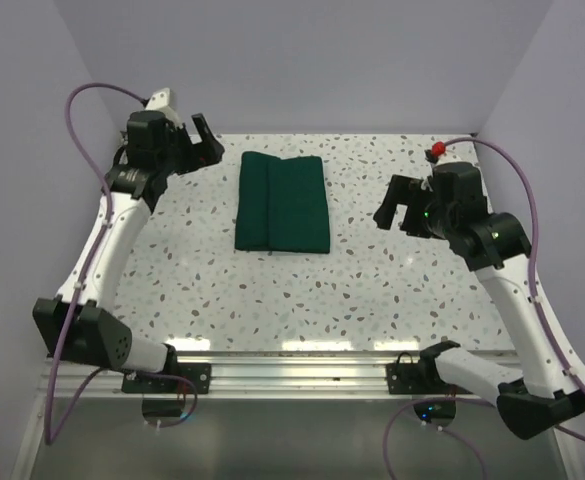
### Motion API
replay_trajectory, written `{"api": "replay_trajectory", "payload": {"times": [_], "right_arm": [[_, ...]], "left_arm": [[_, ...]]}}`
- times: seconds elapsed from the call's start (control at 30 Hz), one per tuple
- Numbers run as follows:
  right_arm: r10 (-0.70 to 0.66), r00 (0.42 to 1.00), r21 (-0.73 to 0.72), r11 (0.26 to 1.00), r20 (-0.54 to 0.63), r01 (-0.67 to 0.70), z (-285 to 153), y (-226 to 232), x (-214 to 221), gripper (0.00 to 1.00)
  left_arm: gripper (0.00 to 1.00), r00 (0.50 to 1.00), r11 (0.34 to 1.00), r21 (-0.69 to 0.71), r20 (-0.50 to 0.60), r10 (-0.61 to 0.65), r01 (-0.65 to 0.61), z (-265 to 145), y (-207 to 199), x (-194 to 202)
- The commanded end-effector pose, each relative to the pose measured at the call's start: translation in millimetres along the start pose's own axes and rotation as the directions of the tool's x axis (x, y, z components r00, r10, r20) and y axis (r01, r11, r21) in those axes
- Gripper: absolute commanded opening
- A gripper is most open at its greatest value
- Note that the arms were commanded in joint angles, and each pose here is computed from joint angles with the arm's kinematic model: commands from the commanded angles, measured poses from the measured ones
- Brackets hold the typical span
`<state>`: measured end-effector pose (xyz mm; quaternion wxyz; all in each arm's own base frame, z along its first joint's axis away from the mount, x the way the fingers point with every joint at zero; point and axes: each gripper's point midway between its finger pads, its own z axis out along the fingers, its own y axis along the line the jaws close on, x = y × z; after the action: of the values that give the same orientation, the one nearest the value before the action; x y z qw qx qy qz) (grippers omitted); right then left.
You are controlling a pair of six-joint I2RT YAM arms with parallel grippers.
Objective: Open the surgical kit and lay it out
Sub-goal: Open the surgical kit at the center of the board.
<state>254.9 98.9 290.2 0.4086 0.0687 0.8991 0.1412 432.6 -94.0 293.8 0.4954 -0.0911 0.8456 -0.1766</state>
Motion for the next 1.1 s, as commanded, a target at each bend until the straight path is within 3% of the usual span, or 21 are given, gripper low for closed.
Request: {"api": "replay_trajectory", "payload": {"times": [0.0,0.03,0.07,0.1,0.13,0.17,0.2,0.23,0.3,0.33,0.47,0.5,0.57,0.63,0.67,0.73,0.97,1.07], "right_arm": [[-0.021,0.999,-0.152,0.988,0.050,0.029,4.0,37.3,-25.9,0.98],[-0.024,0.999,-0.170,0.985,0.045,0.031,8.5,45.2,-26.6,0.99],[-0.026,0.999,-0.178,0.984,0.033,0.031,16.8,52.3,-28.9,0.98],[-0.024,0.999,-0.191,0.981,0.030,0.029,22.6,60.9,-31.4,0.98],[-0.054,0.998,-0.214,0.975,0.010,0.055,30.9,78.8,-29.9,0.98],[-0.087,0.996,-0.218,0.972,0.003,0.085,37.3,88.7,-28.2,0.98],[-0.120,0.993,-0.225,0.968,-0.009,0.115,41.7,99.4,-24.3,0.98],[-0.175,0.985,-0.230,0.959,-0.012,0.167,43.7,115.4,-16.8,0.98],[-0.242,0.969,-0.213,0.950,-0.046,0.228,63.3,132.9,-10.8,0.98],[-0.264,0.962,-0.210,0.946,-0.067,0.245,70.2,140.8,-4.7,0.98],[-0.291,0.950,-0.143,0.951,-0.117,0.273,101.3,153.5,-8.2,0.98],[-0.318,0.928,-0.104,0.947,-0.193,0.302,123.1,149.1,8.8,0.98],[-0.348,0.915,-0.104,0.937,-0.205,0.333,134.5,160.5,4.8,0.97],[-0.387,0.871,-0.079,0.921,-0.304,0.381,160.6,159.8,28.9,0.95],[-0.393,0.874,-0.090,0.919,-0.286,0.384,160.7,169.4,20.9,0.94],[-0.409,0.839,-0.075,0.909,-0.359,0.411,179.4,167.9,41.7,0.94],[-0.451,0.776,-0.121,0.886,-0.441,0.447,211.2,189.7,96.2,0.92],[-0.471,0.743,-0.132,0.873,-0.476,0.469,221.0,194.3,119.2,0.91]], "left_arm": [[1.00,0.990,0.998,0.042,0.126,-0.058,0.053,-61.2,-13.0,-21.9],[1.00,0.982,0.993,0.099,0.172,-0.083,0.067,-65.3,-21.9,-27.8],[1.00,0.983,0.962,0.272,0.170,-0.063,0.015,-87.0,-50.2,-21.2],[1.00,0.992,0.944,0.329,0.117,-0.051,0.010,-77.1,-48.0,13.3],[1.00,0.980,0.901,0.434,0.174,-0.096,0.012,-86.2,-65.7,4.3],[1.00,0.989,0.856,0.514,0.101,-0.111,0.043,-90.3,-71.2,33.8],[1.00,0.986,0.830,0.555,0.090,-0.138,0.065,-91.9,-75.9,37.4],[1.00,0.979,0.793,0.594,0.042,-0.198,0.135,-94.3,-82.7,40.7],[1.00,0.975,0.747,0.630,-0.090,-0.201,0.212,-86.8,-86.9,69.1],[1.00,0.971,0.747,0.620,-0.135,-0.198,0.239,-85.5,-86.4,77.0],[1.00,0.982,0.866,0.474,0.010,-0.189,0.162,-96.2,-69.3,54.3],[1.00,0.983,0.886,0.434,0.008,-0.185,0.163,-95.8,-63.4,54.5],[1.00,0.990,0.941,0.306,-0.046,-0.136,0.143,-87.7,-43.1,66.2],[1.00,0.986,0.965,0.216,-0.104,-0.127,0.147,-86.9,-27.0,82.0],[1.00,0.987,0.972,0.186,-0.095,-0.127,0.143,-89.1,-21.3,82.5],[0.98,0.987,0.976,0.163,-0.097,-0.127,0.141,-94.6,-16.5,86.9],[0.98,0.993,0.988,0.105,-0.002,-0.117,0.117,-120.5,-0.7,83.2],[0.98,0.994,0.992,0.066,-0.022,-0.109,0.110,-125.8,4.9,85.9]]}}
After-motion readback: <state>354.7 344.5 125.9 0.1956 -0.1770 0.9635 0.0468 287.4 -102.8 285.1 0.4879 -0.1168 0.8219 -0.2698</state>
